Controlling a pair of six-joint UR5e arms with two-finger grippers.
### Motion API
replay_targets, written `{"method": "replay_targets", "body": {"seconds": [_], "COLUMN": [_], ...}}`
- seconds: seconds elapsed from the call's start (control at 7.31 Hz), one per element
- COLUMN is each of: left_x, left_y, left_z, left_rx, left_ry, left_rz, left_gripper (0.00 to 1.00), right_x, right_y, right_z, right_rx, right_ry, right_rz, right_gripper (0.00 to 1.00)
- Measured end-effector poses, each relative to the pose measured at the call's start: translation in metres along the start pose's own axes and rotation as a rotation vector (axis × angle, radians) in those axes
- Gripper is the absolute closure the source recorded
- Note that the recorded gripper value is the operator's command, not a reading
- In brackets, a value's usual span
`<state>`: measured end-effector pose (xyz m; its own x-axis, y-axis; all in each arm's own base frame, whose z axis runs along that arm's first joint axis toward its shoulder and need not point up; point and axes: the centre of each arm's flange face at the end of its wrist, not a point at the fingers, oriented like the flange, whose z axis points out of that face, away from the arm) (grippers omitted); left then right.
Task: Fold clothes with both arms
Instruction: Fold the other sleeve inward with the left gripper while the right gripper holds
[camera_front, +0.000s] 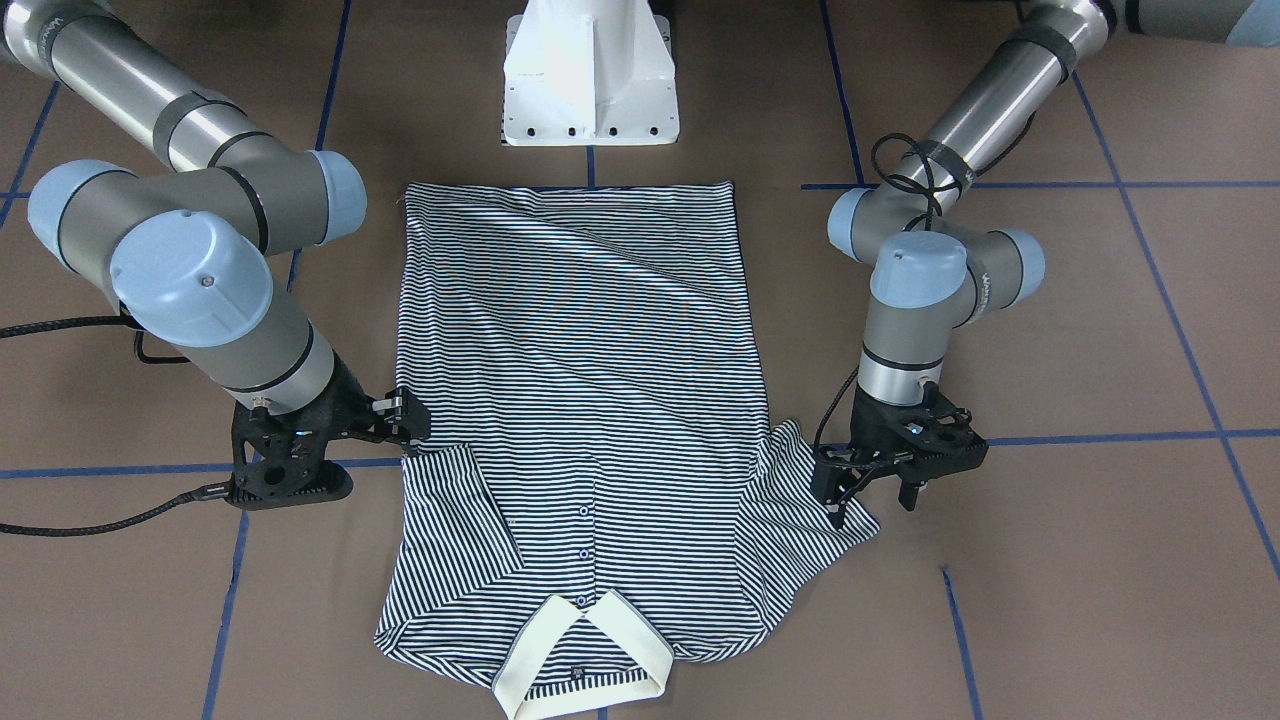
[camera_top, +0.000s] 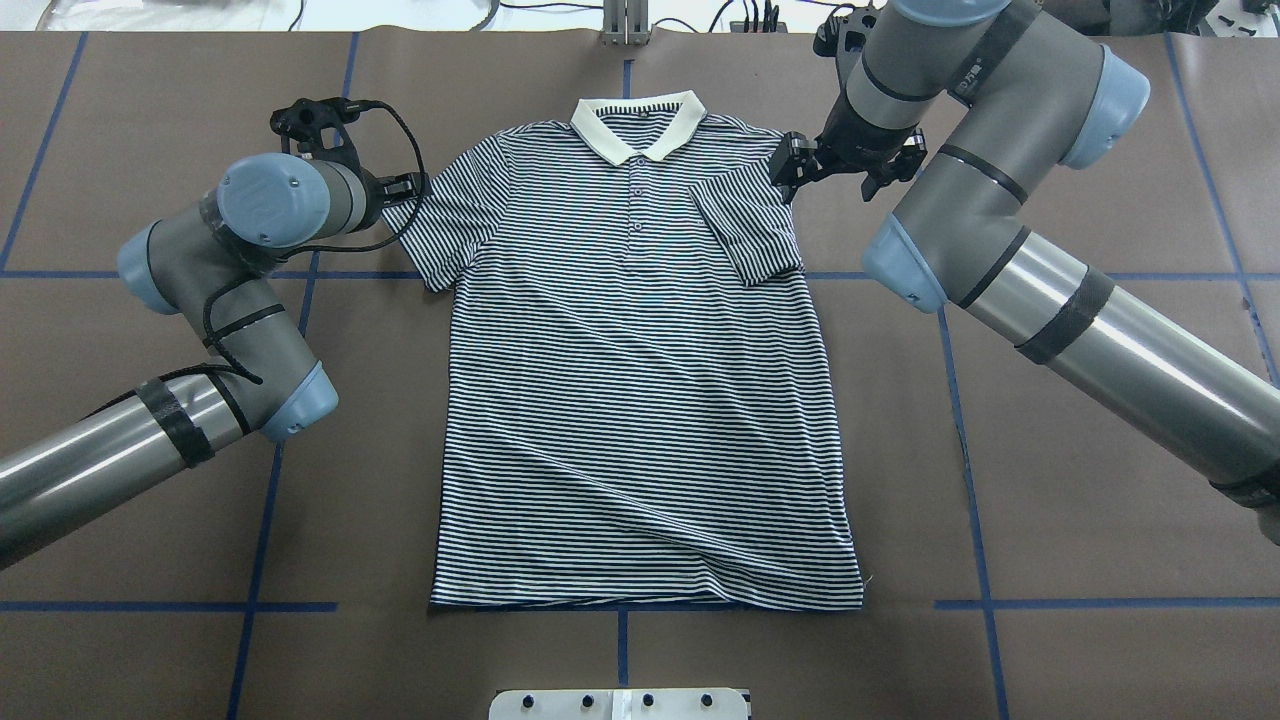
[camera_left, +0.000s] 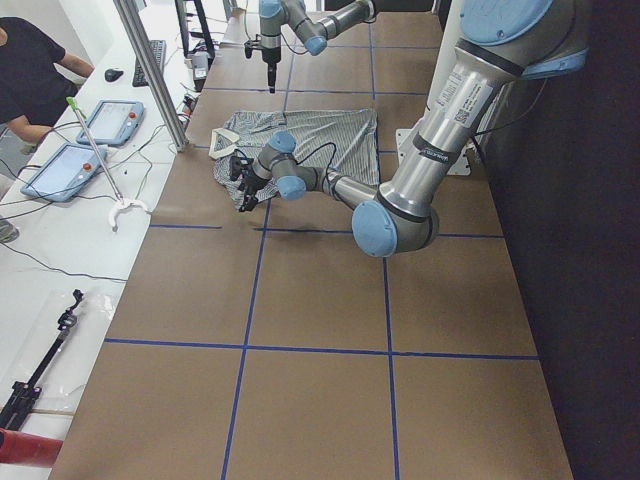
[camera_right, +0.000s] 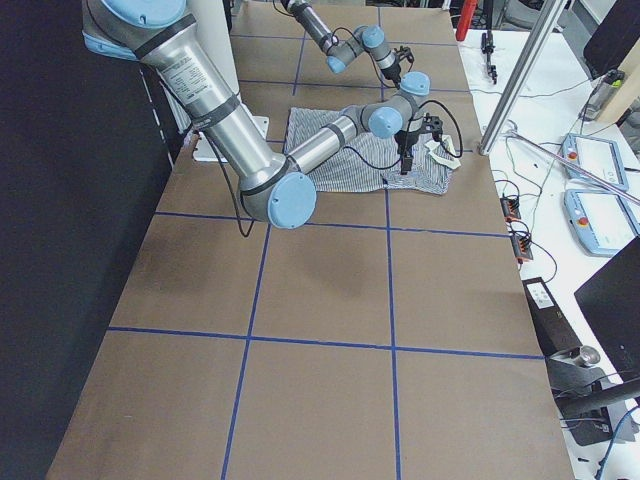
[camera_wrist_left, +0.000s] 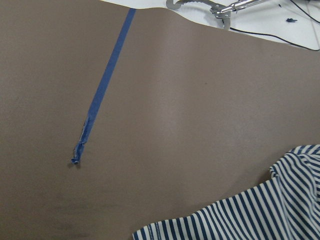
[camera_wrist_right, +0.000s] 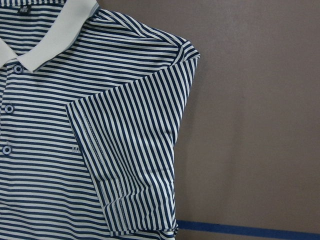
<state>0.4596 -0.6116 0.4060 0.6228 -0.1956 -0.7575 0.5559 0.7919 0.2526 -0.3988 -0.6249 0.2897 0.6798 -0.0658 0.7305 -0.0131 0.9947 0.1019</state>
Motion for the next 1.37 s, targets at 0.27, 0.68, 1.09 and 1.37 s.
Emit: {"method": "replay_targets", "body": {"seconds": [0.27,0.68,1.09,1.37], "left_x": [-0.002,0.004,0.009,0.013], "left_y": [0.004,0.004,0.003,0.002], "left_z": [0.007,0.014,0.015,0.013], "left_rx": [0.002,0.000,0.002,0.003], "left_ry": [-0.014,-0.017,-0.010,-0.005], "left_rz": [0.031,0.047,0.047,0.048], "left_gripper": [0.06,0.17,0.71,0.87], "right_x": [0.001,0.000,-0.001,-0.001], "right_y": [0.002,0.002,0.000,-0.001], "right_z": [0.006,0.009,0.007,0.004], "right_rx": [-0.007,-0.001,0.008,0.022], "right_ry": [0.005,-0.001,-0.011,-0.025], "right_rz": [0.000,-0.005,-0.011,-0.018], "right_gripper": [0.00,0.00,0.00,0.00]}}
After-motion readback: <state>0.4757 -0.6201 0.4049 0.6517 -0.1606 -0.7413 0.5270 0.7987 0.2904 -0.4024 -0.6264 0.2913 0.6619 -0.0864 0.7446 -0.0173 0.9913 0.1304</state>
